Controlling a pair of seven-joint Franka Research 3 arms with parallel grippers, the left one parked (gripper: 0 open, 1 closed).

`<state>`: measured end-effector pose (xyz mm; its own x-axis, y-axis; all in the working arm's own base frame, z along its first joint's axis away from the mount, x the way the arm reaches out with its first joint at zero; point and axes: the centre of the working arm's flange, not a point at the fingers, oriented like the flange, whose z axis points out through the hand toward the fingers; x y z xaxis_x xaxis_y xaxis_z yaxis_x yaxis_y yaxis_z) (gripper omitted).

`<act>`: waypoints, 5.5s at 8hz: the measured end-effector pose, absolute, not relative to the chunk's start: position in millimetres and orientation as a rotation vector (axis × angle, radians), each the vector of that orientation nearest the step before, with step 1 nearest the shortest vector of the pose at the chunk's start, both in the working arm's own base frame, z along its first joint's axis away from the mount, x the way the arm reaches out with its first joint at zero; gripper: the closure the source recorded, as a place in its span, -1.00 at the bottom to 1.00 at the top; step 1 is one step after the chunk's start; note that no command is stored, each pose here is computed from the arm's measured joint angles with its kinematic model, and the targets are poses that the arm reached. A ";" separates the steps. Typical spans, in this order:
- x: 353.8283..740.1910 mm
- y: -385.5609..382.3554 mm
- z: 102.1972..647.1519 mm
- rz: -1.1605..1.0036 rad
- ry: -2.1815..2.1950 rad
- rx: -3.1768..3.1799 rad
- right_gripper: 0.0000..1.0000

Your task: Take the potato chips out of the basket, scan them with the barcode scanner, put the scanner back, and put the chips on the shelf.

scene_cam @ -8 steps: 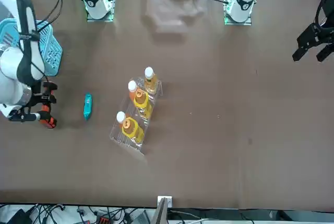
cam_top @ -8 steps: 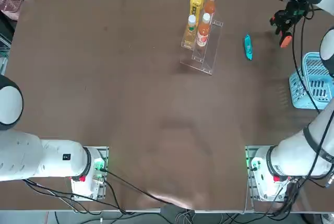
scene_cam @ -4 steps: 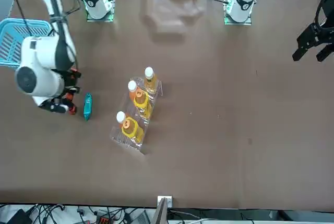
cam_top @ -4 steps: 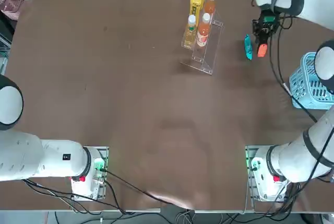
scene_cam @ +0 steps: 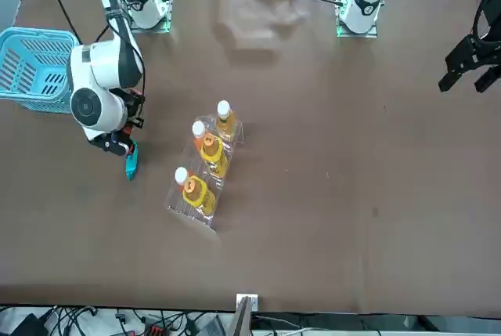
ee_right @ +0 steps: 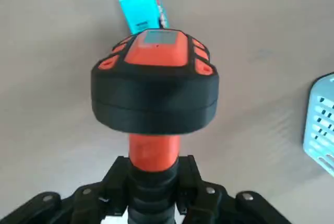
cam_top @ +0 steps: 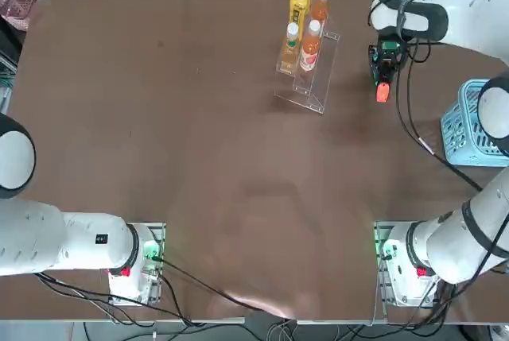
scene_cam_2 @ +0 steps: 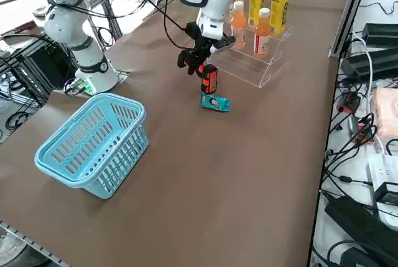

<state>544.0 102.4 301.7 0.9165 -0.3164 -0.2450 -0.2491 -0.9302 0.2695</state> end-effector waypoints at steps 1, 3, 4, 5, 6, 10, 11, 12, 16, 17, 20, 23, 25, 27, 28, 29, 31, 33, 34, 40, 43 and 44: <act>543.5 111.9 301.3 -0.396 -0.426 2.848 0.18; 545.6 120.0 295.4 -0.339 -0.387 2.844 0.18; 546.3 123.0 289.4 -0.327 -0.372 2.843 0.18; 546.9 124.0 284.2 -0.323 -0.363 2.838 0.18; 547.5 123.7 281.8 -0.317 -0.357 2.834 0.18; 550.2 124.4 274.5 -0.298 -0.351 2.838 0.19; 550.4 124.3 272.9 -0.298 -0.350 2.837 0.19; 550.7 123.8 273.1 -0.296 -0.351 2.837 0.19; 571.3 87.4 301.3 -0.284 -0.221 2.866 0.19; 580.7 65.7 321.4 -0.308 -0.181 2.875 0.19; 606.7 -19.5 377.6 -0.295 0.069 2.933 0.19; 602.2 -159.2 395.5 -0.260 0.291 2.964 0.19; 586.6 -240.6 379.1 -0.219 0.398 2.992 0.19; 572.3 -304.7 335.9 -0.182 0.399 3.011 0.19; 569.8 -321.6 316.2 -0.167 0.376 3.001 0.19; 570.1 -330.3 298.6 -0.152 0.360 2.994 0.19; 573.3 -330.8 271.6 -0.127 0.323 3.025 0.19; 576.7 -328.9 256.2 -0.118 0.290 3.060 0.19; 579.4 -329.2 252.3 -0.116 0.287 3.062 0.19; 580.7 -335.9 221.9 -0.114 0.281 3.046 0.19; 579.6 -337.5 219.2 -0.110 0.269 3.051 0.19; 579.6 -337.5 218.7 -0.110 0.268 3.051 0.19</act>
<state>579.6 -337.5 218.7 0.9821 0.1714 -0.0779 0.1769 -0.9818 0.0698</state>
